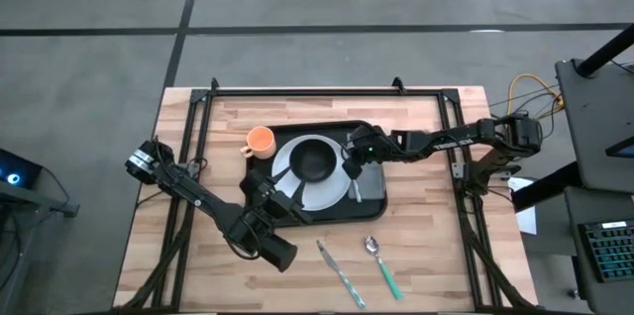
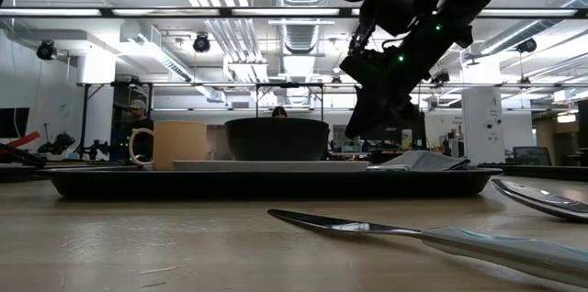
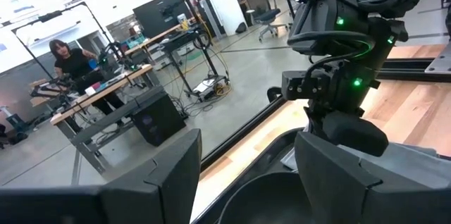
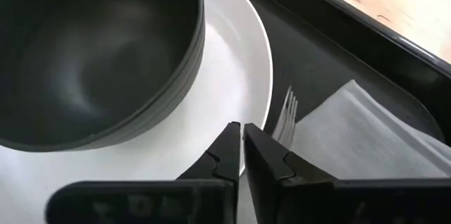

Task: Set up tray
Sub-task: Put the green fork on the gray napkin

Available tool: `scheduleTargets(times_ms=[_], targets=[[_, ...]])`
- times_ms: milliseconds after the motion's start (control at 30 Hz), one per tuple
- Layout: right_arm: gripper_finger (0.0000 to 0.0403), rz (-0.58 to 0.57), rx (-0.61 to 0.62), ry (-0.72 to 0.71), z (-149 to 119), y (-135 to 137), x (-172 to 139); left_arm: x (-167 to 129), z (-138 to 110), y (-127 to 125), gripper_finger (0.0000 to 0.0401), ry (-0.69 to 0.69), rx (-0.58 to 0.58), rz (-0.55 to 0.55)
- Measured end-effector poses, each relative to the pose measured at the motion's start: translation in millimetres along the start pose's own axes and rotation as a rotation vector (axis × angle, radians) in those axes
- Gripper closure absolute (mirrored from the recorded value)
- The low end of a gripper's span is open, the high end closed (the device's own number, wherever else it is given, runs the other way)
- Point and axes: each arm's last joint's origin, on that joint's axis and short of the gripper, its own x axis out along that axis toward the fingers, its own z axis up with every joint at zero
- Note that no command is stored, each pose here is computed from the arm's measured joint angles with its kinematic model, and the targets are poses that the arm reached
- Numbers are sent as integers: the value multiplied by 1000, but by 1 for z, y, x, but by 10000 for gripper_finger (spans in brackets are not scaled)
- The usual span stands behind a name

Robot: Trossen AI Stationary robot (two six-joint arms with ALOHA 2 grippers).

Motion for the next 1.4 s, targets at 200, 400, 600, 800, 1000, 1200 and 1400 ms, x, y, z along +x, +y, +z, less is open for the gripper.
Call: scheduleTargets(times_ms=[200, 400, 600, 800, 1000, 1200, 1400], targets=[[394, 7, 13, -2, 0, 2, 0, 0, 0, 0, 194, 0, 0, 0], [394, 12, 10, 11, -5, 3, 10, 0, 0, 0, 194, 0, -2, 0], [394, -5, -19, 57, -8, 5, 26, 0, 0, 0, 194, -1, -3, 0], [395, -4, -22, 47, -3, 5, 24, -2, 0, 0, 194, -2, -4, -5], [395, -19, -23, 63, -4, 2, 27, -2, 1, 1, 194, -3, -6, -7], [395, -34, -24, 75, -6, -1, 30, -2, 2, 1, 194, -3, -9, -7], [395, -67, -25, 75, -6, -4, 30, -3, 2, 1, 194, -3, -5, -8]])
